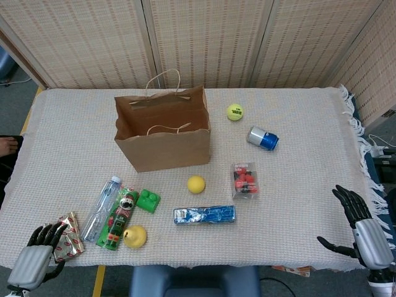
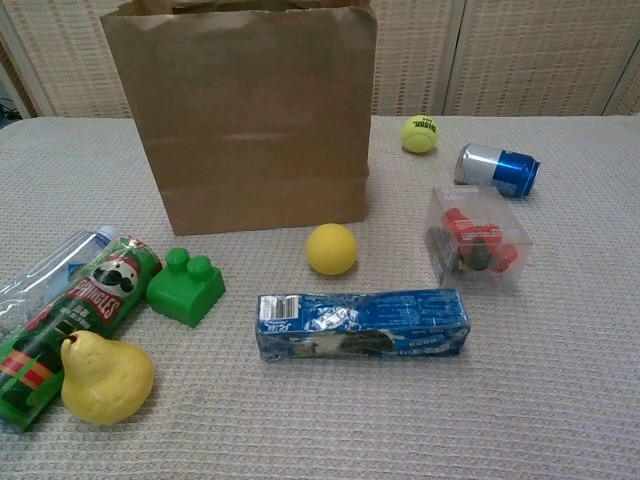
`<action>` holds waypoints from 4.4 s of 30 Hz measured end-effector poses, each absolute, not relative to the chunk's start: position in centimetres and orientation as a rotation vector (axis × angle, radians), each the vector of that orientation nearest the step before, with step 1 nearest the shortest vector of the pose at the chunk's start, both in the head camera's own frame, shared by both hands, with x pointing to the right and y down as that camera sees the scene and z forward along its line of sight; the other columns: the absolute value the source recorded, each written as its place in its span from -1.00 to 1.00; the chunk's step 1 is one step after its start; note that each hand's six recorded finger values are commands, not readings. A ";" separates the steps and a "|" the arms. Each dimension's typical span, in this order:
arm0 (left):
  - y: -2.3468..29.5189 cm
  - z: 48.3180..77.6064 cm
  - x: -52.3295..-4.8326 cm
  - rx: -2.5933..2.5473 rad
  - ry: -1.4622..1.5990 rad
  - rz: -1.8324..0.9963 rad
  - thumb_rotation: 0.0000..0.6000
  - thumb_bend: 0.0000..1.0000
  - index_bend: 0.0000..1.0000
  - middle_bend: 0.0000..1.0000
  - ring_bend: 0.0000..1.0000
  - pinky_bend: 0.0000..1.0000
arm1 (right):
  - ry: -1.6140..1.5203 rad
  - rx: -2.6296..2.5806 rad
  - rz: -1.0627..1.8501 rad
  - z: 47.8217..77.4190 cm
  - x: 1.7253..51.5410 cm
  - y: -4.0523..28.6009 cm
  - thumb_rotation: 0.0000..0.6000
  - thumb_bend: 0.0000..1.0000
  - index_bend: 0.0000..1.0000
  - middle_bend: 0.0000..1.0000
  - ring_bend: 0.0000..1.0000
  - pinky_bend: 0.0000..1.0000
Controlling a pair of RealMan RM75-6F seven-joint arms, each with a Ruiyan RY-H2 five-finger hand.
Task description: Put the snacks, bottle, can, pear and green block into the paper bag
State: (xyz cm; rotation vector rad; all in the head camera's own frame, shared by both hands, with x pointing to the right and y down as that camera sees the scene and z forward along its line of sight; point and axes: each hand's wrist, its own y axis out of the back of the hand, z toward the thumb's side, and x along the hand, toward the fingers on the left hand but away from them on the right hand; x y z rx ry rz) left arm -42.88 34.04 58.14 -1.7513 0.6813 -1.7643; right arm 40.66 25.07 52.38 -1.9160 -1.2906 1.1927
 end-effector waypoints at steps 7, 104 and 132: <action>35.0 60.0 -42.5 -1.764 0.605 -1.775 1.00 -0.34 -1.00 -1.00 -1.00 -1.00 | -1.298 -1.916 1.200 52.4 40.8 25.0 1.00 -1.00 -1.00 -1.00 -1.00 -1.00; 1.3 48.1 -28.6 -1.803 1.696 -0.965 1.00 0.48 0.52 0.43 0.49 0.79 | -1.247 -1.971 1.235 53.3 40.6 25.3 1.00 -1.00 -1.00 -1.00 -1.00 -1.00; -0.2 55.1 -14.3 -1.993 1.293 -1.098 1.00 -0.26 -0.93 -1.00 -1.00 -0.60 | -1.245 -2.007 1.278 53.6 41.0 25.0 1.00 -1.00 -1.00 -1.00 -1.00 -1.00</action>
